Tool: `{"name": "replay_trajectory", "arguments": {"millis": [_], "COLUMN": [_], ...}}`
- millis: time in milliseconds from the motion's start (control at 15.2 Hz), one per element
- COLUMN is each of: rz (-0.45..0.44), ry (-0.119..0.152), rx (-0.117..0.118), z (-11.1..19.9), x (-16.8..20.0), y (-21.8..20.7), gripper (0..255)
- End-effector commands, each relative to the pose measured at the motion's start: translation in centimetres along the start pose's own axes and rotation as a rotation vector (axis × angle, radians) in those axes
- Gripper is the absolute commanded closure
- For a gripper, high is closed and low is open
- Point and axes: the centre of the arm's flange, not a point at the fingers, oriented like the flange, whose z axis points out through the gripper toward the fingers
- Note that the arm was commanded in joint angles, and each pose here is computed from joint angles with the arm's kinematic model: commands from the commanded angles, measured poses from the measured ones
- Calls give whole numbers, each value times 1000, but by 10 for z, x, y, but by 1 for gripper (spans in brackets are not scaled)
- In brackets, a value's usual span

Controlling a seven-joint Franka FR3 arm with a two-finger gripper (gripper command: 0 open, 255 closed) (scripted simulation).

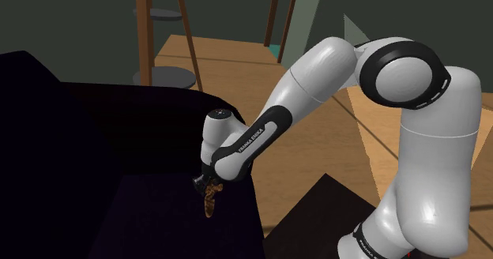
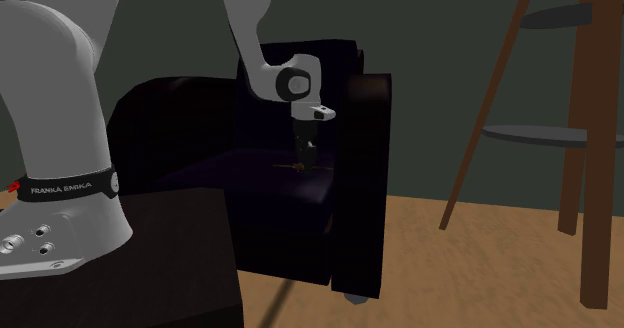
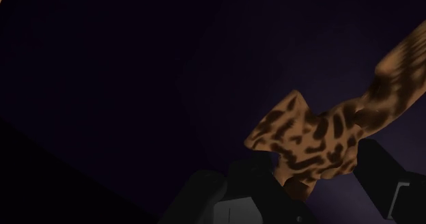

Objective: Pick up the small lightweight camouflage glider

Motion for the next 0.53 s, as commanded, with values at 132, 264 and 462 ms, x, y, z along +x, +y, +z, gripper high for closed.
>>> {"name": "replay_trajectory", "arguments": {"millis": [132, 264, 462], "rz": [-1, -1, -1], "ry": [0, -1, 0], "rx": [1, 1, 1], "z": [2, 2, -4], "x": [0, 0, -1], "y": [0, -1, -1], "gripper": [255, 255, 255]}}
